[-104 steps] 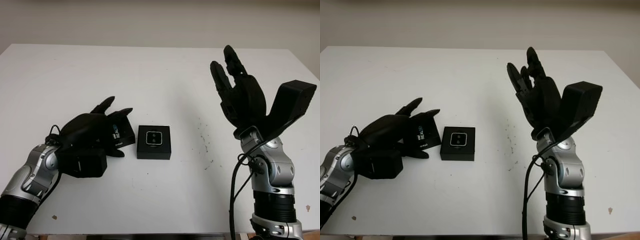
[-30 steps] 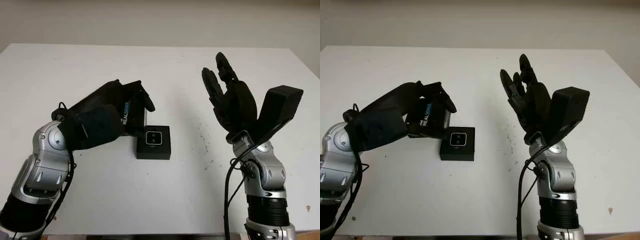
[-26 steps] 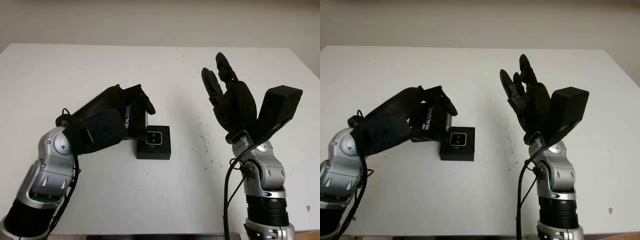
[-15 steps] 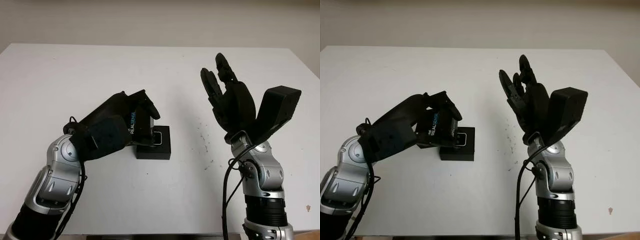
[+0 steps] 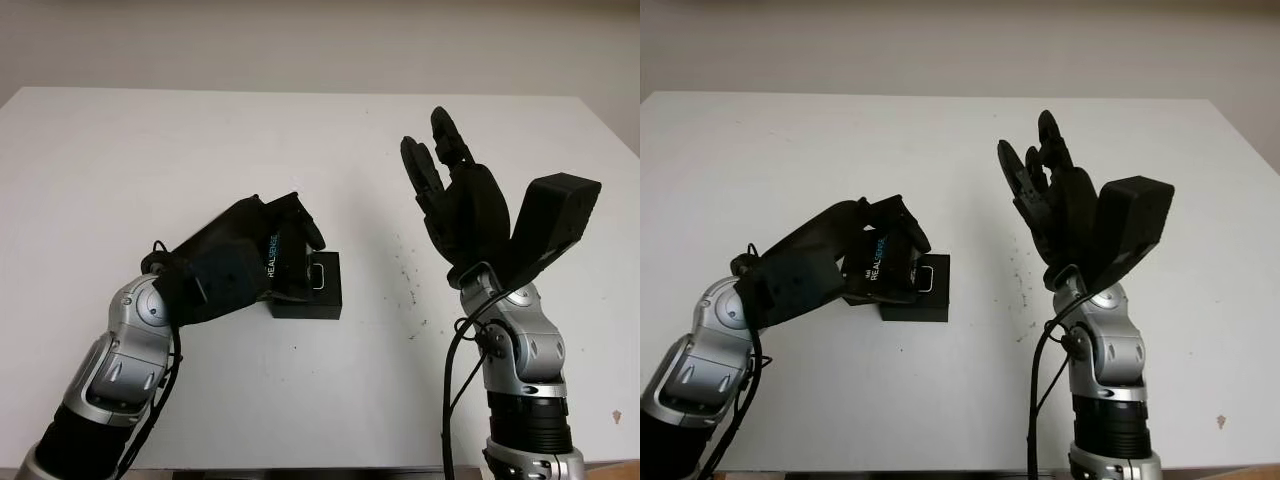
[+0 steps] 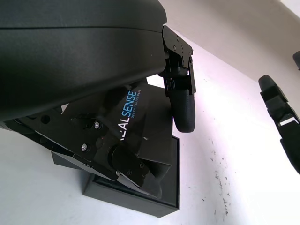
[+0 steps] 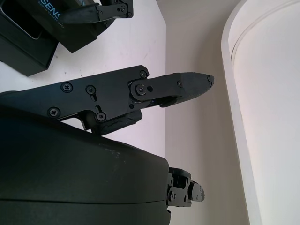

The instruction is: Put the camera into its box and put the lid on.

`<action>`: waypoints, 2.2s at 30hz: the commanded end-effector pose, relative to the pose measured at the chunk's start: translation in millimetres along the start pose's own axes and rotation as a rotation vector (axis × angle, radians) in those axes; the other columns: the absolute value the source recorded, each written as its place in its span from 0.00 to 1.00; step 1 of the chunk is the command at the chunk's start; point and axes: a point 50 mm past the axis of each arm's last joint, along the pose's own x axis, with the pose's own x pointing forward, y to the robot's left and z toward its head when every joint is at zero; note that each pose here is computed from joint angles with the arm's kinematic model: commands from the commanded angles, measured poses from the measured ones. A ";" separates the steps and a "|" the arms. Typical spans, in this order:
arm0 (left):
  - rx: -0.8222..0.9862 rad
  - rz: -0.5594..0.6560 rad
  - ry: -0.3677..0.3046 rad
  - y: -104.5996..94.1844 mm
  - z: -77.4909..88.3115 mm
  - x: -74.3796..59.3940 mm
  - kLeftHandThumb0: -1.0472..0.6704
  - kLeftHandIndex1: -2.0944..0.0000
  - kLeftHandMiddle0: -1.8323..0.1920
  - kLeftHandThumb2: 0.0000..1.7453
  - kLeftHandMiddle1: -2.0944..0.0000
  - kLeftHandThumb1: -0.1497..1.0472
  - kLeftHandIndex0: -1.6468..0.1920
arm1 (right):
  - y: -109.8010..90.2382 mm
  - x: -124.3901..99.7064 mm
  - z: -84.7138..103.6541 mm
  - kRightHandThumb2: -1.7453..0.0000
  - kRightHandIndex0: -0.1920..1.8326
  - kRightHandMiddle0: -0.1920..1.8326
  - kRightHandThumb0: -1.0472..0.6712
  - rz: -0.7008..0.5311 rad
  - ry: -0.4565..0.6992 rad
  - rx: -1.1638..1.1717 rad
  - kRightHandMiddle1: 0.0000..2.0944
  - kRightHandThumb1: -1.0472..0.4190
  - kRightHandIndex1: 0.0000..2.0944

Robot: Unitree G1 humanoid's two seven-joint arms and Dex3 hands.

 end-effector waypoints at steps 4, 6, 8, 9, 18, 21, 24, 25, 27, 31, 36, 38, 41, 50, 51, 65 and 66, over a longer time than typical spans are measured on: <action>0.012 0.002 -0.016 -5.7 4.6 5.7 0.52 0.18 0.72 0.03 0.19 0.95 0.78 | 2.9 -0.9 4.1 0.90 0.05 0.06 0.27 -0.008 -0.030 -0.023 0.02 0.00 0.03; 0.009 -0.003 -0.011 -8.2 3.8 6.1 0.52 0.18 0.71 0.03 0.18 0.95 0.78 | 3.3 -1.5 4.0 0.89 0.04 0.05 0.26 -0.015 -0.040 -0.019 0.02 0.00 0.02; -0.003 -0.006 -0.012 -10.3 3.2 6.2 0.52 0.17 0.70 0.03 0.18 0.95 0.77 | 3.8 -2.1 4.0 0.88 0.03 0.04 0.25 -0.022 -0.049 -0.008 0.01 0.00 0.02; -0.008 -0.007 -0.012 -10.8 2.9 6.2 0.53 0.17 0.70 0.03 0.17 0.95 0.77 | 4.1 -2.2 3.9 0.87 0.02 0.03 0.25 -0.023 -0.052 -0.002 0.01 0.00 0.02; -0.057 -0.013 -0.023 -18.6 6.6 8.6 0.52 0.17 0.75 0.04 0.18 0.97 0.79 | 5.4 -2.6 1.4 0.86 0.01 0.02 0.24 -0.018 -0.052 0.012 0.02 0.00 0.02; -0.084 0.000 -0.009 -21.7 7.0 8.0 0.52 0.17 0.75 0.03 0.19 0.97 0.79 | 6.1 -2.7 1.5 0.87 0.01 0.02 0.24 -0.017 -0.055 0.011 0.02 0.00 0.02; -0.106 0.005 0.002 -26.5 5.2 5.6 0.52 0.18 0.76 0.03 0.20 0.97 0.79 | 5.9 -2.5 1.1 0.86 0.01 0.02 0.24 -0.017 -0.051 -0.004 0.02 0.00 0.02; -0.111 0.005 0.010 -27.7 4.6 5.0 0.52 0.18 0.76 0.03 0.21 0.97 0.79 | 5.9 -2.5 0.9 0.86 0.01 0.02 0.24 -0.016 -0.051 -0.003 0.02 0.00 0.02; -0.120 0.005 0.023 -29.1 3.8 4.1 0.52 0.18 0.76 0.03 0.21 0.97 0.79 | 6.0 -2.4 0.7 0.86 0.01 0.02 0.24 -0.013 -0.052 -0.001 0.02 0.00 0.02; -0.146 0.001 0.039 -31.2 2.9 2.1 0.51 0.19 0.76 0.03 0.17 0.98 0.79 | 6.4 -1.9 0.1 0.86 0.01 0.02 0.23 -0.007 -0.053 -0.002 0.02 0.00 0.02; -0.170 -0.001 0.043 -33.9 2.6 2.3 0.49 0.18 0.77 0.03 0.15 0.98 0.79 | 6.4 -1.4 -1.1 0.86 0.00 0.01 0.24 -0.001 -0.046 -0.010 0.02 0.00 0.02; -0.174 0.000 0.041 -35.1 3.3 2.7 0.49 0.18 0.78 0.03 0.16 0.98 0.79 | 6.4 -1.6 -1.4 0.86 0.00 0.01 0.23 0.001 -0.044 -0.009 0.02 0.00 0.02; -0.180 -0.001 0.026 -37.5 5.1 4.0 0.49 0.18 0.78 0.03 0.17 0.97 0.79 | 6.2 -2.0 -1.8 0.86 0.00 0.01 0.23 0.001 -0.040 -0.008 0.02 0.00 0.02; -0.133 -0.040 -0.078 -43.1 12.8 8.9 0.47 0.15 0.74 0.03 0.14 0.98 0.80 | 7.4 -2.0 -2.7 0.87 0.00 0.01 0.23 0.003 -0.033 -0.003 0.02 0.00 0.02; -0.131 -0.040 -0.085 -43.2 13.4 9.2 0.47 0.15 0.74 0.03 0.14 0.98 0.80 | 7.6 -2.3 -2.7 0.87 0.00 0.01 0.23 0.004 -0.033 0.000 0.03 0.00 0.02; -0.081 -0.041 -0.148 -45.2 18.4 13.6 0.49 0.16 0.78 0.03 0.16 0.99 0.82 | 7.3 -3.0 -3.7 0.86 0.00 0.01 0.24 0.010 -0.031 -0.005 0.03 0.00 0.02; -0.084 -0.037 -0.142 -45.4 18.4 13.7 0.49 0.15 0.78 0.03 0.15 0.99 0.82 | 7.5 -3.0 -3.7 0.86 0.00 0.01 0.24 0.011 -0.031 -0.001 0.03 0.00 0.02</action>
